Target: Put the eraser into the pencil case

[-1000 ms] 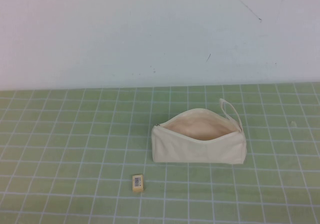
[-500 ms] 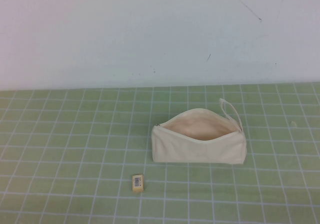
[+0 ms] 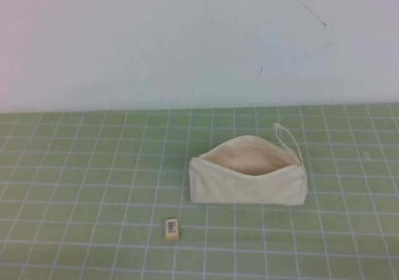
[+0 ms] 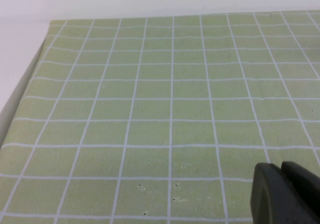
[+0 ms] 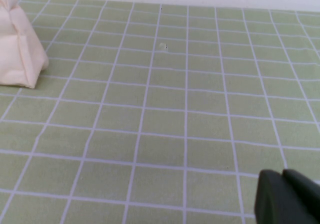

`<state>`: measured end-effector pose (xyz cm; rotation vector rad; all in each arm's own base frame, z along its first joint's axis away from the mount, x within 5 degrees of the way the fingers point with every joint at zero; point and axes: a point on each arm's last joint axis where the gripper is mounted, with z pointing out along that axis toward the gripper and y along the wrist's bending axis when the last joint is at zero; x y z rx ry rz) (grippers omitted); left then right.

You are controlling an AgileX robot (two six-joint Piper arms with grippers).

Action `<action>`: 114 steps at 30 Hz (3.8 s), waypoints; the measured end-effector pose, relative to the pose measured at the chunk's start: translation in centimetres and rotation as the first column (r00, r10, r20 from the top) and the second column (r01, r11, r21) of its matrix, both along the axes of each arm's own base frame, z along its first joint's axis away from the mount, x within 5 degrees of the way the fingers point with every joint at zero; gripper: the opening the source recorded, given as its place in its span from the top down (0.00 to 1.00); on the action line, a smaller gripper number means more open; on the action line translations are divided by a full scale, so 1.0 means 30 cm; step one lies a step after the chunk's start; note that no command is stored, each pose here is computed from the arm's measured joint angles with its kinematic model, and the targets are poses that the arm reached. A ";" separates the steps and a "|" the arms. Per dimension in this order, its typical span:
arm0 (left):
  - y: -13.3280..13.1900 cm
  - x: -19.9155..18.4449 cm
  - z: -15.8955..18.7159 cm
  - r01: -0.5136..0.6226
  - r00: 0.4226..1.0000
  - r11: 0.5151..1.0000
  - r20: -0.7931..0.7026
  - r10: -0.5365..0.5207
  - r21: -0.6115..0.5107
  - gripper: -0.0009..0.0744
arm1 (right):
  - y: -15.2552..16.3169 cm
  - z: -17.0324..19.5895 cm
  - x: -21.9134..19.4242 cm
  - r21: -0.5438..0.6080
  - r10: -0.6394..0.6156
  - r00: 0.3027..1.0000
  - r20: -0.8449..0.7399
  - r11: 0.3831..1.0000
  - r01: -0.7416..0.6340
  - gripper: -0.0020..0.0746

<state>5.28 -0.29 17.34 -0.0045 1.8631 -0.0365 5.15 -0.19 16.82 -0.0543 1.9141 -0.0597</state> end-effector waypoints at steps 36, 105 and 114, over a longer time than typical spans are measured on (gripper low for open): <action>-0.039 -0.011 0.219 0.146 0.960 0.656 0.266 0.087 -0.741 0.99 | 0.000 0.000 0.000 0.000 0.000 1.000 0.000 1.000 0.000 0.98; -0.637 0.878 -0.068 0.216 0.491 0.976 -0.860 -0.141 -0.037 0.75 | 0.000 0.000 0.000 0.000 0.000 1.000 0.000 1.000 0.000 0.98; -0.611 0.841 0.063 0.314 0.504 0.949 -0.846 -0.174 -0.008 0.75 | 0.000 0.000 0.000 0.000 0.000 1.000 0.000 1.000 0.000 0.98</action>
